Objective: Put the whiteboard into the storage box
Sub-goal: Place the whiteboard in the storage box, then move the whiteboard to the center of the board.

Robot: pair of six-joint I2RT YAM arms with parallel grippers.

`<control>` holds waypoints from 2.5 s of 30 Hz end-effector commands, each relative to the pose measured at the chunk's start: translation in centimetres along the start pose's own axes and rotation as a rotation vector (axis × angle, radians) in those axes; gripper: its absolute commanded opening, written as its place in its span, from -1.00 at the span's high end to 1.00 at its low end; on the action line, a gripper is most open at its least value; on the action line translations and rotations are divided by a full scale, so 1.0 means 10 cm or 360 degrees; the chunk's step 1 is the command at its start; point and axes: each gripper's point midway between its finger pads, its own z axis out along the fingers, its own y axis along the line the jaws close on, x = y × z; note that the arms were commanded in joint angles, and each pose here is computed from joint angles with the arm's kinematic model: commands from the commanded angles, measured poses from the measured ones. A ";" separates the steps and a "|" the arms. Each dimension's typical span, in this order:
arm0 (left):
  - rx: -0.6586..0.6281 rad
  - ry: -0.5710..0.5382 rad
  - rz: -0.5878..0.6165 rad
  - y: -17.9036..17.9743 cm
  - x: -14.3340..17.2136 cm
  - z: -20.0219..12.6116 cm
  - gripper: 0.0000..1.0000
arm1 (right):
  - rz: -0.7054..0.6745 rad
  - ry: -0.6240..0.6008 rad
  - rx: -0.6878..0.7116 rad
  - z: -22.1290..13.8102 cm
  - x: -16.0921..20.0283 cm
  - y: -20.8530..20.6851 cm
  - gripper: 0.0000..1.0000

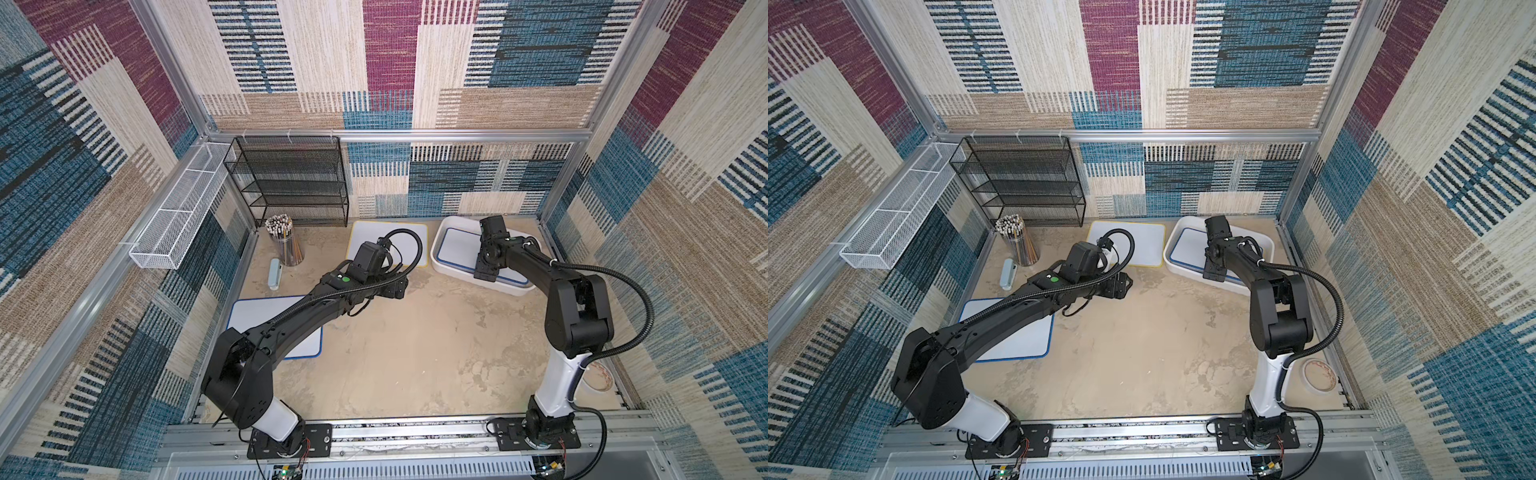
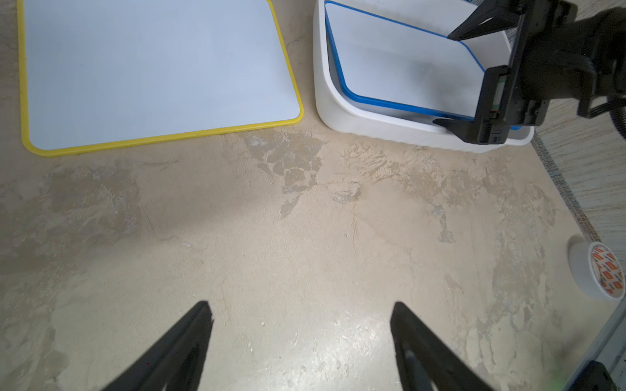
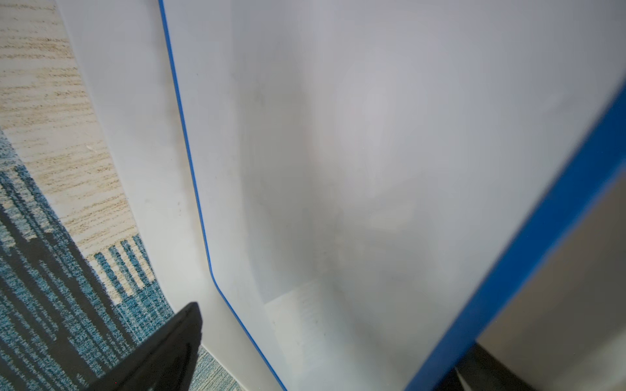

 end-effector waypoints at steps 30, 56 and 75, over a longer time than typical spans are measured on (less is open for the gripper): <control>-0.0226 0.0203 -0.0157 0.42 0.11 0.14 -0.68 | -0.0463 -0.0122 -0.0144 -0.65 0.16 -0.06 -1.00; -0.0176 -0.0167 -0.0478 0.96 -0.36 -0.57 -0.70 | -0.2578 0.0289 -0.1106 -0.47 3.07 0.52 -1.00; -0.0222 -0.0176 -0.0653 1.35 -0.37 -0.58 -0.98 | -0.3005 0.0421 -0.0952 0.25 3.34 -0.01 -1.00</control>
